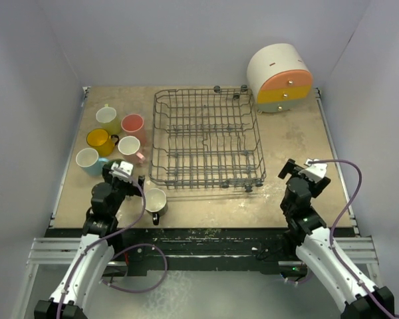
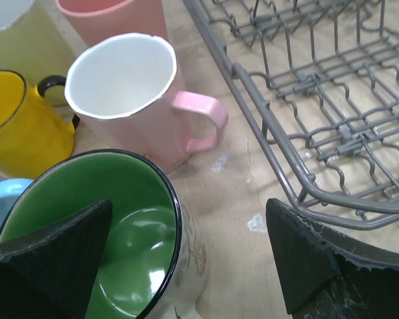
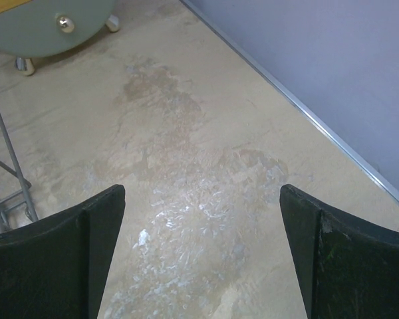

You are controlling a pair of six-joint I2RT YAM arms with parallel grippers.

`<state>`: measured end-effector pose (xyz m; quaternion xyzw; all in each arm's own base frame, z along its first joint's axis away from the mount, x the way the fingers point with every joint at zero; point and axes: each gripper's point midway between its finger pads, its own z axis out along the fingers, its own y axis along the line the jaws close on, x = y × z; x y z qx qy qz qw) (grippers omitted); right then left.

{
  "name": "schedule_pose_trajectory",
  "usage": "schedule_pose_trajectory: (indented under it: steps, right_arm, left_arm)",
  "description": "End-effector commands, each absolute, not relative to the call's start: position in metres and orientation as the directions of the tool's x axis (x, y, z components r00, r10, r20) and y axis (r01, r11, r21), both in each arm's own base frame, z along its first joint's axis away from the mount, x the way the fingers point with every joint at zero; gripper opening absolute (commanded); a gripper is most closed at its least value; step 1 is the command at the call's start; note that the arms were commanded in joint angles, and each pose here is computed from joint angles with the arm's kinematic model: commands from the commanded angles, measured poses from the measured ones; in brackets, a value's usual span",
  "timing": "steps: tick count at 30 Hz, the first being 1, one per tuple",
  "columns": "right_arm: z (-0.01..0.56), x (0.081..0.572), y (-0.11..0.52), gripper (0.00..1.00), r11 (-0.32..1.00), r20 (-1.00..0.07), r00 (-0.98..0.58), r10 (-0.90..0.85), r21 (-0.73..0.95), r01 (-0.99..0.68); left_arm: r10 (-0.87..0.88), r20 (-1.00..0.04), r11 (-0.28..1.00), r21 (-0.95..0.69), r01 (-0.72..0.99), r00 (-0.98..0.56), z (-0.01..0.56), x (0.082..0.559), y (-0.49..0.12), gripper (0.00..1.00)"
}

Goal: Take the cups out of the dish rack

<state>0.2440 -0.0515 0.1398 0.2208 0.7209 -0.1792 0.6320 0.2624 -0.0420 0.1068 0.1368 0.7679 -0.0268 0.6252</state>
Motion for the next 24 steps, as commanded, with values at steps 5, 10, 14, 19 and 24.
schedule_pose_trajectory:
  steps: [5,10,14,19,24]
  right_arm:
    - [0.146,0.254,-0.054,1.0,0.814,-0.995,-0.022,0.093,0.064,0.578]
    - [0.143,0.274,-0.023,1.0,0.922,-0.996,-0.092,0.004,-0.032,0.385]
    - [0.144,0.274,-0.018,1.0,0.937,-0.996,-0.089,-0.013,-0.043,0.346]
    - [0.153,0.267,0.003,1.0,0.983,-0.999,-0.019,-0.036,-0.039,0.177]
    - [0.157,0.259,0.008,1.0,0.991,-0.998,0.03,-0.05,-0.045,0.125]
  left_arm:
    - [0.17,-0.983,0.963,0.151,0.222,-0.067,0.115,0.257,-0.039,0.99]
    - [0.168,-0.981,0.967,0.145,0.208,-0.095,0.112,0.26,-0.037,0.99]
    - [0.13,-0.98,0.987,0.114,0.11,-0.149,0.108,0.27,-0.022,0.99]
    - [0.108,-0.98,0.994,0.101,0.044,-0.167,0.107,0.273,-0.012,0.99]
    - [0.109,-0.98,0.994,0.103,0.044,-0.167,0.106,0.272,-0.012,0.99]
